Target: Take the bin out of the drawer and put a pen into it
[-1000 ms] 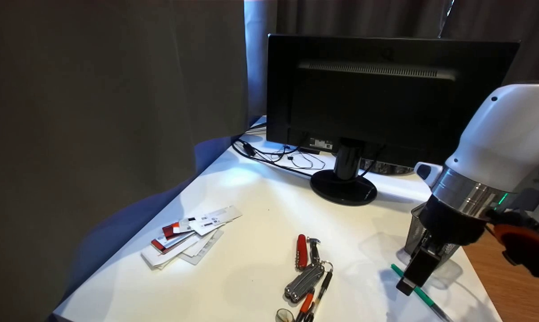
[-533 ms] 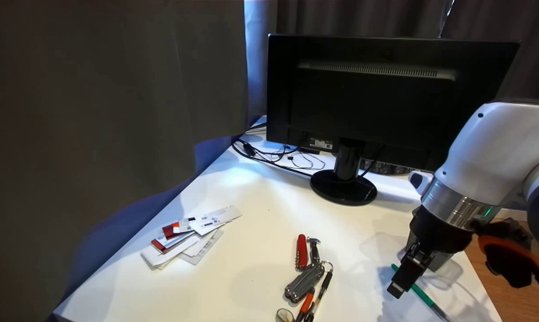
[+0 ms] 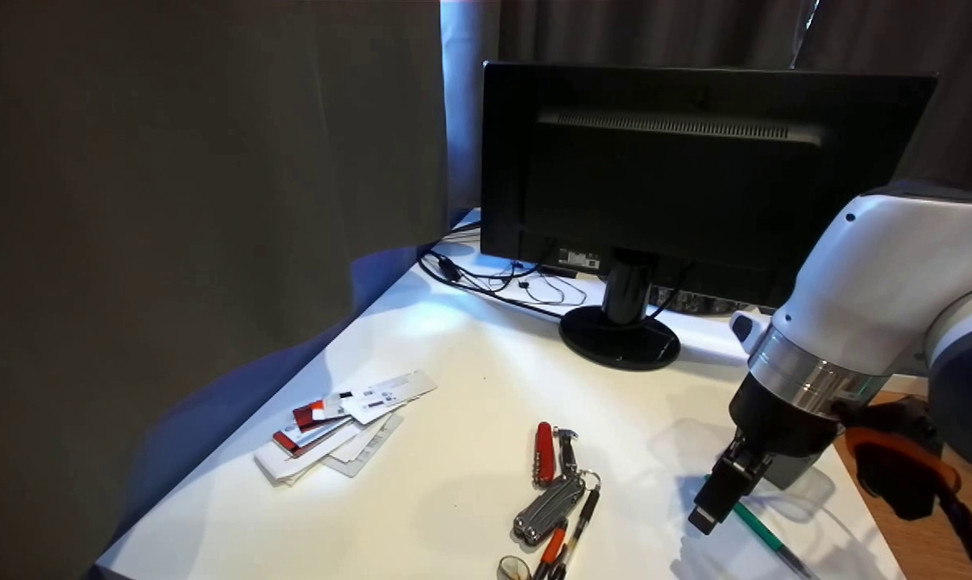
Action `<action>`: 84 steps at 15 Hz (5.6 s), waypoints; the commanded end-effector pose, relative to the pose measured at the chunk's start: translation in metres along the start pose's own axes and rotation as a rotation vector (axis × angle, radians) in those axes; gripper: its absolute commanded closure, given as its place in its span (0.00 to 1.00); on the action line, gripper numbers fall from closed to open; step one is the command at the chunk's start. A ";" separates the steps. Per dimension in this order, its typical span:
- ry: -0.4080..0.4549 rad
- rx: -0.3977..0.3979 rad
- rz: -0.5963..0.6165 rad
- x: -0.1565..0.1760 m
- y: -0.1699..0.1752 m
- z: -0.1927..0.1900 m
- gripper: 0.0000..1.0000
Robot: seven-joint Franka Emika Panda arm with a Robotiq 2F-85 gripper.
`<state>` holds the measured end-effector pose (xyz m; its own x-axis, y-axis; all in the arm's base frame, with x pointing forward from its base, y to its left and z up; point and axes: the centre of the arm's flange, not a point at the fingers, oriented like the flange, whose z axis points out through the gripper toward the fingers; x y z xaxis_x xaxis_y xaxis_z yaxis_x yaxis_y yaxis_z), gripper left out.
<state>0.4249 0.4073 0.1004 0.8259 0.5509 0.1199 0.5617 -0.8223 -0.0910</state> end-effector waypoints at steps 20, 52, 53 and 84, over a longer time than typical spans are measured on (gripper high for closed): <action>-0.020 0.031 -0.020 0.003 -0.010 -0.085 0.97; 0.681 0.098 -0.230 -0.055 0.114 -0.131 0.97; 0.684 0.094 -0.230 -0.055 0.115 -0.125 0.97; 0.385 -0.095 0.005 -0.065 0.038 -0.267 0.00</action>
<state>0.3996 0.2954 0.3402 0.6961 0.4940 0.5210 0.5779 -0.8161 0.0017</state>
